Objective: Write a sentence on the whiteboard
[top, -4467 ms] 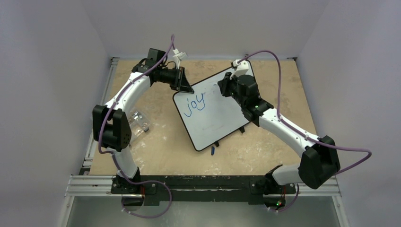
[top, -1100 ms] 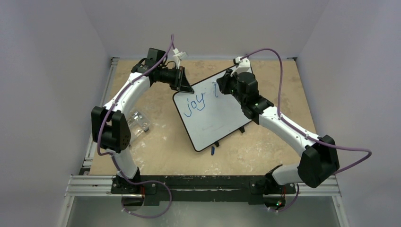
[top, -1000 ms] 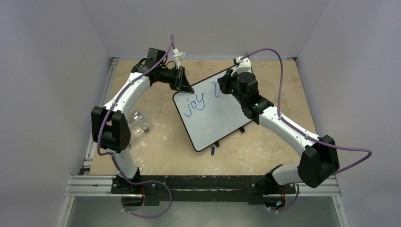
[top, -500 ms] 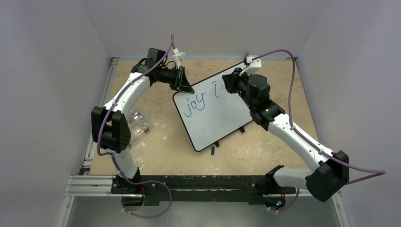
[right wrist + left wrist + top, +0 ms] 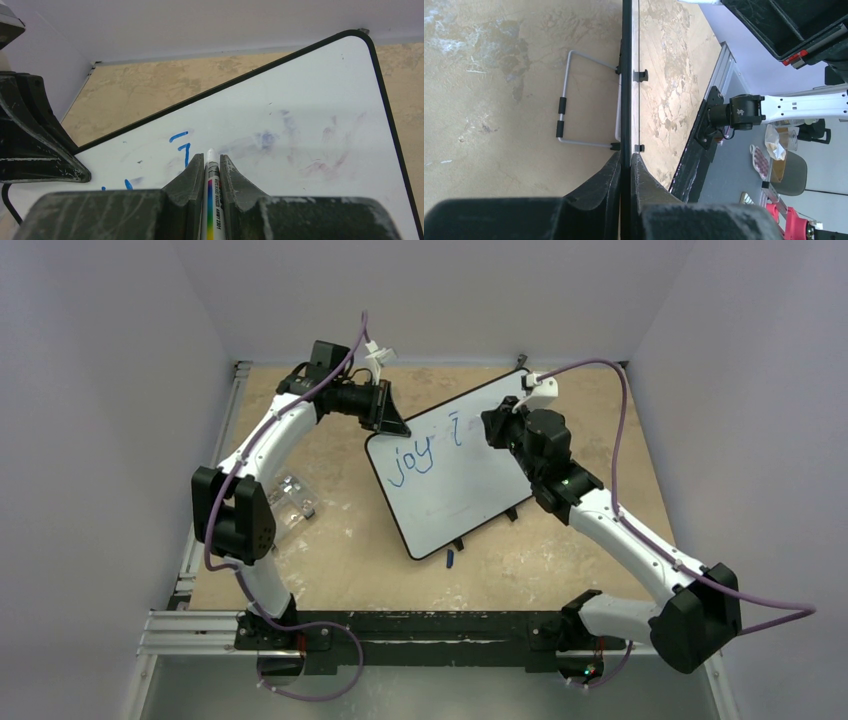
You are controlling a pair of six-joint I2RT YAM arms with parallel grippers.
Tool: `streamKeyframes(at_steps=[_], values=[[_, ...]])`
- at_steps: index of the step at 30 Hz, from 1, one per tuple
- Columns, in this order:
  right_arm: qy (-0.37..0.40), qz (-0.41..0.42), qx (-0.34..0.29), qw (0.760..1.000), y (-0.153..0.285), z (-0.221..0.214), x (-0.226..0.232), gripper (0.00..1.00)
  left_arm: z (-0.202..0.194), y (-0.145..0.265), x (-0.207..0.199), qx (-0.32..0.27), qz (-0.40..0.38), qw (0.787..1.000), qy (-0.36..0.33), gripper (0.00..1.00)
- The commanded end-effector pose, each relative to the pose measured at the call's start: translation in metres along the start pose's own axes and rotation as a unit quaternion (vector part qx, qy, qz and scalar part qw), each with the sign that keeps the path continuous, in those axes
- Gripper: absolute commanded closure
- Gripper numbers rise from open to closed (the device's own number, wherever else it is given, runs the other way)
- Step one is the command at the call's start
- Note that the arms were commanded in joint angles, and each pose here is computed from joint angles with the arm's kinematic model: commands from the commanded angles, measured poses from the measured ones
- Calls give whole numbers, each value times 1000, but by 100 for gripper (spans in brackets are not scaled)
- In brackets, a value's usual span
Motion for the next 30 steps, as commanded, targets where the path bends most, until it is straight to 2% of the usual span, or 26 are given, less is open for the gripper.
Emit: streamKeyframes(at_steps=[1, 30], values=[[-14, -9, -34, 999, 5, 15, -1, 100, 16, 16, -32, -38, -33, 996, -69, 100], [-4, -25, -21, 999, -22, 10, -3, 100, 12, 17, -31, -39, -27, 996, -72, 100]])
Point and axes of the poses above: each gripper's point midway between its finger pads, its own y axis back along the fingers, its own x axis along the line the jaws close on, z = x × y, the point moved 8 cm from there along y, back along the fingers, and after that the axes turned 3 degrees about y, right-handed, at the moved point
